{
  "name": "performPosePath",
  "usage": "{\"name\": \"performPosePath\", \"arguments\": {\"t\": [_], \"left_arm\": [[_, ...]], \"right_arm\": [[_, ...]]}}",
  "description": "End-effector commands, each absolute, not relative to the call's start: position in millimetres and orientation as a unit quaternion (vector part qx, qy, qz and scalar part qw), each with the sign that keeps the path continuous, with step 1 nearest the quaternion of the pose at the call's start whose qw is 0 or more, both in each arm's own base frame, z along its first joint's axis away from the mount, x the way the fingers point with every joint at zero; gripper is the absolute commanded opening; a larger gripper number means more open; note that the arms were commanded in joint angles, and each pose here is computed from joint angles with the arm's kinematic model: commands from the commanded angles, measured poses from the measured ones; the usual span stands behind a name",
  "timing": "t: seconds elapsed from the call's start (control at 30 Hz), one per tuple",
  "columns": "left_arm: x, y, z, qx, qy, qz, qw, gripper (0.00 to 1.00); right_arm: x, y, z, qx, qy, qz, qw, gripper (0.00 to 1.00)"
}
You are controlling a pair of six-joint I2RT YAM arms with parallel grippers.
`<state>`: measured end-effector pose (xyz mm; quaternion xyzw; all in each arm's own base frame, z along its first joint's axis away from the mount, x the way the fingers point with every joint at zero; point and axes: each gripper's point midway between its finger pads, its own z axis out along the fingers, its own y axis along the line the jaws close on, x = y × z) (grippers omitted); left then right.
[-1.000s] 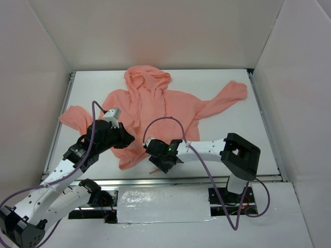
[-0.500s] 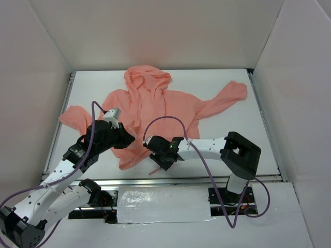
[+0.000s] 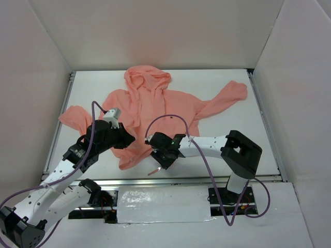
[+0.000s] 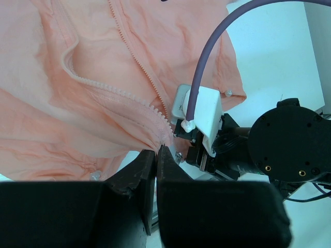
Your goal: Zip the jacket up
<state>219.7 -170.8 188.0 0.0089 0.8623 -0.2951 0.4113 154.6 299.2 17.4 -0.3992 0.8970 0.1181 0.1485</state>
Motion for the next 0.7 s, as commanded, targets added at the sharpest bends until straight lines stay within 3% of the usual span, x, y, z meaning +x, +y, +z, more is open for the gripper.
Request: {"name": "performPosePath", "arguments": {"t": [0.0, 0.17, 0.2, 0.23, 0.27, 0.4, 0.53, 0.67], "left_arm": [[220.2, -175.2, 193.6, 0.017, 0.854, -0.307, 0.420, 0.00], [219.9, -174.3, 194.5, 0.017, 0.854, -0.306, 0.421, 0.00], [219.5, -174.6, 194.9, 0.017, 0.853, -0.307, 0.421, 0.00], [219.7, -174.3, 194.9, 0.016, 0.853, -0.307, 0.422, 0.00], [220.1, -174.2, 195.2, 0.016, 0.853, -0.306, 0.422, 0.00], [220.4, -173.9, 193.0, 0.014, 0.855, -0.305, 0.420, 0.00], [220.8, -175.3, 191.4, 0.015, 0.854, -0.307, 0.420, 0.00], [220.7, -182.9, 190.1, 0.025, 0.848, -0.326, 0.418, 0.00]], "right_arm": [[159.8, 305.2, 26.5, -0.390, 0.897, 0.131, 0.164, 0.37], [160.4, 305.3, 20.2, -0.386, 0.901, 0.124, 0.153, 0.23], [160.2, 305.2, 19.7, -0.384, 0.902, 0.124, 0.153, 0.19], [160.6, 305.1, 19.5, -0.382, 0.903, 0.123, 0.153, 0.07], [161.6, 304.8, 17.8, -0.379, 0.905, 0.120, 0.154, 0.05], [168.7, 301.8, 15.4, -0.343, 0.918, 0.118, 0.159, 0.00], [192.9, 299.4, 36.0, -0.255, 0.933, 0.137, 0.216, 0.00], [211.1, 330.4, 95.4, -0.194, 0.886, 0.264, 0.328, 0.00]]}}
